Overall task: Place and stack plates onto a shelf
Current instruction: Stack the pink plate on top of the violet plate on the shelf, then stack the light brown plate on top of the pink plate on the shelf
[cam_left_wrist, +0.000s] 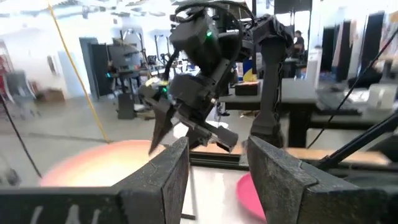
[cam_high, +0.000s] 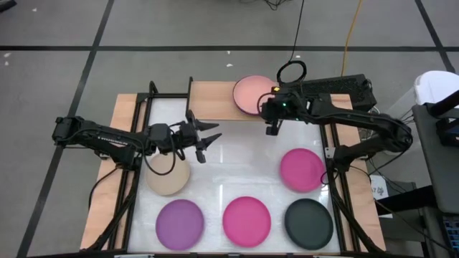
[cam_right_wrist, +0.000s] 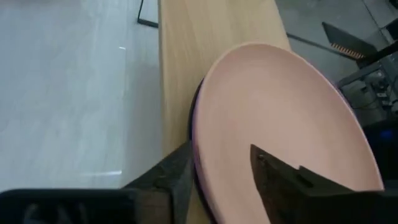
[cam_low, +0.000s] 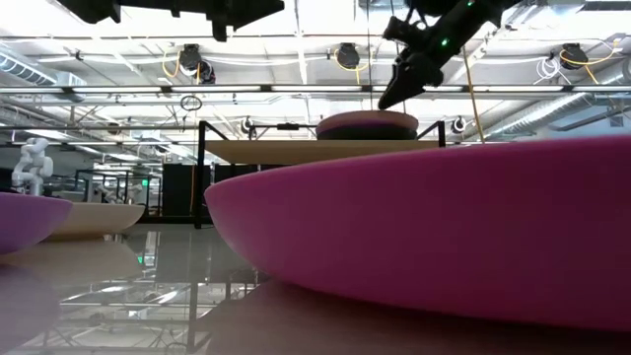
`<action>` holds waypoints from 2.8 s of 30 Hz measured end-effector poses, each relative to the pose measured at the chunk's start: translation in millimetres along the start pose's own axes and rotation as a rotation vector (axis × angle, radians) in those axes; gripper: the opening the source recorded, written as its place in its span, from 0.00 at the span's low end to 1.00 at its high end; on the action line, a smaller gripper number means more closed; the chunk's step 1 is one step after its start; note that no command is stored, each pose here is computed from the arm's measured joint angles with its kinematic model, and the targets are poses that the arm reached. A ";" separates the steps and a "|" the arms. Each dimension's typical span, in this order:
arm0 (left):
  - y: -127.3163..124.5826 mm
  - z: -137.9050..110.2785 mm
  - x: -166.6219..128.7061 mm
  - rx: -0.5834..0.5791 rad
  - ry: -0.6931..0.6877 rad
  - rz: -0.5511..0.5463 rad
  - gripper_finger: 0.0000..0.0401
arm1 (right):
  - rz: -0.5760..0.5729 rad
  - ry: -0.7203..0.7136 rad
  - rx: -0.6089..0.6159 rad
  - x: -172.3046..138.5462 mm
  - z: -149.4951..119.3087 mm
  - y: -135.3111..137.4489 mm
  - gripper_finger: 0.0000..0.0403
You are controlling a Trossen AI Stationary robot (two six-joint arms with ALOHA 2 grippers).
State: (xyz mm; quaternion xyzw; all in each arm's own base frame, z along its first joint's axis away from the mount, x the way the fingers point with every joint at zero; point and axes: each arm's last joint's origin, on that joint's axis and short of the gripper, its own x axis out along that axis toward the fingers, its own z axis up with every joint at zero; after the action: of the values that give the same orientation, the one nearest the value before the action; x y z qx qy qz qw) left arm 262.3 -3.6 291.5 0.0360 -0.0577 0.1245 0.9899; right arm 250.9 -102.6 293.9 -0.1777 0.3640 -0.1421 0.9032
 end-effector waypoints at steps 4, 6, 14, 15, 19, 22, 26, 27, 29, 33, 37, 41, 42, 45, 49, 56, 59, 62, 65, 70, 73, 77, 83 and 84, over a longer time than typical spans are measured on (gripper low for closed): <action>-0.3 -1.5 -0.1 -0.115 0.015 -0.002 0.42 | 0.012 -0.080 -0.020 -26.2 9.2 9.4 0.41; -0.4 -1.9 -0.1 -0.116 0.020 -0.002 0.42 | 0.016 -0.143 -0.011 -43.4 14.2 13.9 0.41; 1.4 -7.2 -0.3 -0.181 0.071 0.063 0.42 | 0.091 -0.364 0.069 -109.2 8.0 37.0 0.41; 1.1 -9.2 -0.4 -0.173 0.096 0.062 0.42 | 0.108 -0.382 0.074 -113.2 4.1 41.3 0.41; -2.5 -7.2 2.8 -0.128 0.330 0.058 0.42 | 0.165 -0.448 0.100 -121.0 -14.5 58.0 0.41; -2.1 2.2 -1.8 -0.126 0.608 0.084 0.42 | 0.196 -0.492 0.120 -119.3 -27.6 69.3 0.41; -2.1 8.0 -14.2 -0.211 0.942 0.168 0.42 | 0.217 -0.549 0.124 -111.8 -41.7 82.2 0.41; -2.6 8.4 -17.9 -0.238 1.001 0.190 0.42 | 0.221 -0.560 0.123 -110.0 -44.2 84.7 0.41; -5.9 9.1 -20.8 -0.309 1.062 0.195 0.42 | 0.227 -0.578 0.123 -106.6 -48.0 89.0 0.41; -15.4 -8.0 -34.4 -0.384 1.245 0.209 0.42 | 0.243 -0.615 0.139 -103.8 -49.6 94.9 0.41; -26.3 -26.4 -42.1 -0.488 1.352 0.319 0.42 | 0.262 -0.636 0.133 -105.0 -47.9 98.7 0.41; -38.8 -43.4 -42.3 -0.580 1.423 0.432 0.42 | 0.243 -0.636 0.135 -106.4 -47.6 100.2 0.41; -42.7 -47.8 -41.5 -0.583 1.440 0.444 0.42 | 0.228 -0.632 0.138 -106.6 -47.7 100.2 0.41; -53.2 -61.2 -37.5 -0.575 1.482 0.459 0.42 | 0.215 -0.626 0.137 -106.4 -47.5 101.2 0.41; -60.2 -78.9 -33.1 -0.567 1.547 0.501 0.42 | 0.216 -0.622 0.136 -105.9 -47.5 101.5 0.41; -65.7 -97.4 -29.8 -0.558 1.630 0.529 0.42 | 0.216 -0.621 0.140 -105.7 -47.5 101.5 0.41; -66.7 -101.9 -29.0 -0.534 1.648 0.521 0.42 | 0.217 -0.620 0.139 -105.7 -47.6 101.5 0.41; -67.0 -108.8 -27.5 -0.520 1.663 0.540 0.42 | 0.216 -0.621 0.136 -105.8 -47.5 101.5 0.41; -68.4 -116.0 -26.5 -0.505 1.685 0.553 0.42 | 0.216 -0.619 0.136 -105.6 -47.7 101.6 0.41; -70.8 -127.6 -25.0 -0.470 1.714 0.558 0.42 | 0.218 -0.614 0.137 -105.4 -48.1 101.8 0.41; -71.9 -131.6 -24.0 -0.453 1.724 0.541 0.41 | 0.218 -0.614 0.137 -105.4 -48.0 101.7 0.41; -72.0 -132.6 -23.8 -0.425 1.733 0.509 0.32 | 0.218 -0.615 0.137 -105.4 -48.0 101.7 0.41; -71.6 -132.2 -24.8 -0.399 1.745 0.490 0.11 | 0.218 -0.614 0.138 -105.4 -48.0 101.7 0.41; -71.4 -131.7 -25.1 -0.386 1.751 0.479 0.07 | 0.218 -0.614 0.138 -105.4 -48.0 101.7 0.41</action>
State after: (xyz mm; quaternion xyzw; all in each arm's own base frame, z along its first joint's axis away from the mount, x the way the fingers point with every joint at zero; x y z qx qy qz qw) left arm 269.9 -67.4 153.8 -0.2492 0.6849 0.2966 0.6171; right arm 156.6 18.8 282.5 -0.1107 0.0811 -0.0085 0.9905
